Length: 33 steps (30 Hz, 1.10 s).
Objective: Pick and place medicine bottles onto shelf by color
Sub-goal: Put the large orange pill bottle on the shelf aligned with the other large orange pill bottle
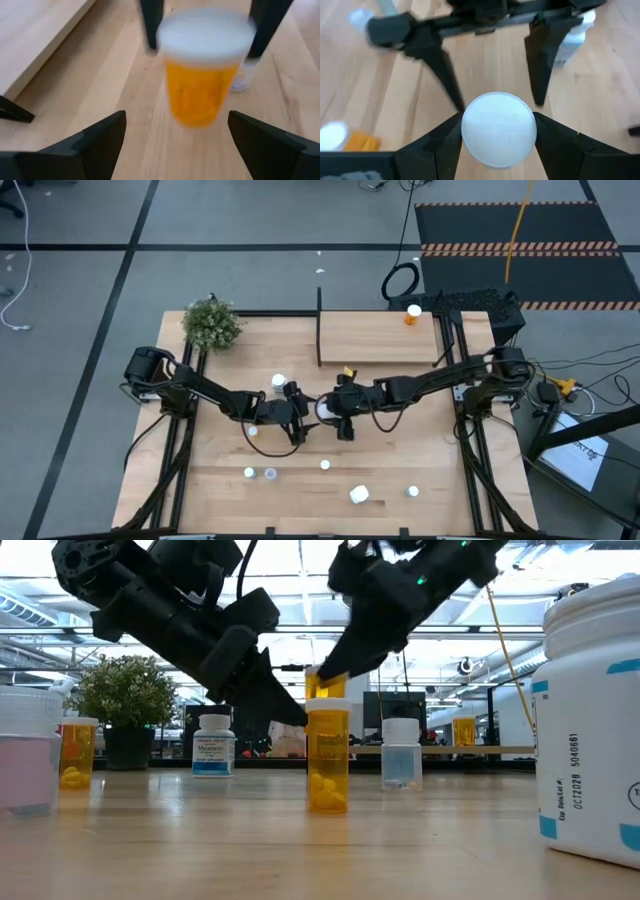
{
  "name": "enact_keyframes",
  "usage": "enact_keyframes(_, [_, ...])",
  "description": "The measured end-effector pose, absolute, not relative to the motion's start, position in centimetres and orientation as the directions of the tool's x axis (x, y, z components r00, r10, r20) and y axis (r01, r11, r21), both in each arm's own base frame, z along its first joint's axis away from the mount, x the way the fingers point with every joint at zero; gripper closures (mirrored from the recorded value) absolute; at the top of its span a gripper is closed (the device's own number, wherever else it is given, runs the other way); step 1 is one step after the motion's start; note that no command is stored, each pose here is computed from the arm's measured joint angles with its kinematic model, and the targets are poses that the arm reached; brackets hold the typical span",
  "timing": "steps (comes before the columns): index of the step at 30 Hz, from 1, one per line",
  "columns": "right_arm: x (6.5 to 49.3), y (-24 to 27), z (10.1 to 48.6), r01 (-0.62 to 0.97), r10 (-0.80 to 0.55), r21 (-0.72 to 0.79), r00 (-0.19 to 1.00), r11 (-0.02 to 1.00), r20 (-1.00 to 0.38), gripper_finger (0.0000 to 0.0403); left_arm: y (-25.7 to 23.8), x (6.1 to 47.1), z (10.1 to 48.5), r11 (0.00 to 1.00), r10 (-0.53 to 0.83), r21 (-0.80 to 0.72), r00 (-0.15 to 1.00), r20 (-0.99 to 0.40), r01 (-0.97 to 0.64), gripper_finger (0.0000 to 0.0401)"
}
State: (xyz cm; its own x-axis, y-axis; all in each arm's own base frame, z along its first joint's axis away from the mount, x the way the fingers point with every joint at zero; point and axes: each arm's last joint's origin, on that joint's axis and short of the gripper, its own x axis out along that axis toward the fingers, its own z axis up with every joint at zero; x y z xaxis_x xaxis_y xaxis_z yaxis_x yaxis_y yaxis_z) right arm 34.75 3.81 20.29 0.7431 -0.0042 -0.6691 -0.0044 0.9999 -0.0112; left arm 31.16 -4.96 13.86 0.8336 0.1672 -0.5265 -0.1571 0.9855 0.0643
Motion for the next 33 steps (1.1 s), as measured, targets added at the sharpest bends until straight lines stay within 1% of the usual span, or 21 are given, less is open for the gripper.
enact_keyframes(2, [34.0,4.0,21.1,-0.010,-0.001,-0.012,0.732,1.000,-0.682,0.0185,-5.0,31.1,13.8,0.985,0.167,0.062,0.831,-0.531,-0.159,0.0050])
enact_keyframes(9, [30.9,3.5,24.5,0.051,-0.029,0.011,0.712,0.999,-0.702,0.0185,-5.1,31.2,13.9,0.986,0.162,0.056,0.839,-0.520,-0.155,0.0050])
enact_keyframes(16, [27.1,1.8,28.5,0.200,-0.146,0.006,0.733,0.980,-0.664,0.0185,-5.1,31.2,13.9,0.986,0.161,0.039,0.839,-0.520,-0.165,0.0050])
enact_keyframes(21, [23.9,-0.1,30.6,0.295,-0.216,0.009,0.723,0.956,-0.656,0.0185,-5.1,31.2,13.9,0.986,0.160,0.038,0.840,-0.519,-0.165,0.0050])
enact_keyframes(27, [20.5,-3.0,32.4,0.419,-0.316,0.012,0.703,0.908,-0.637,0.0185,-5.1,31.2,13.9,0.986,0.160,0.036,0.840,-0.519,-0.166,0.0050])
enact_keyframes(33, [17.8,-5.3,33.4,0.519,-0.415,-0.018,0.660,0.854,-0.626,0.0185,-5.3,31.2,13.9,0.986,0.155,0.031,0.842,-0.517,-0.162,0.0050])
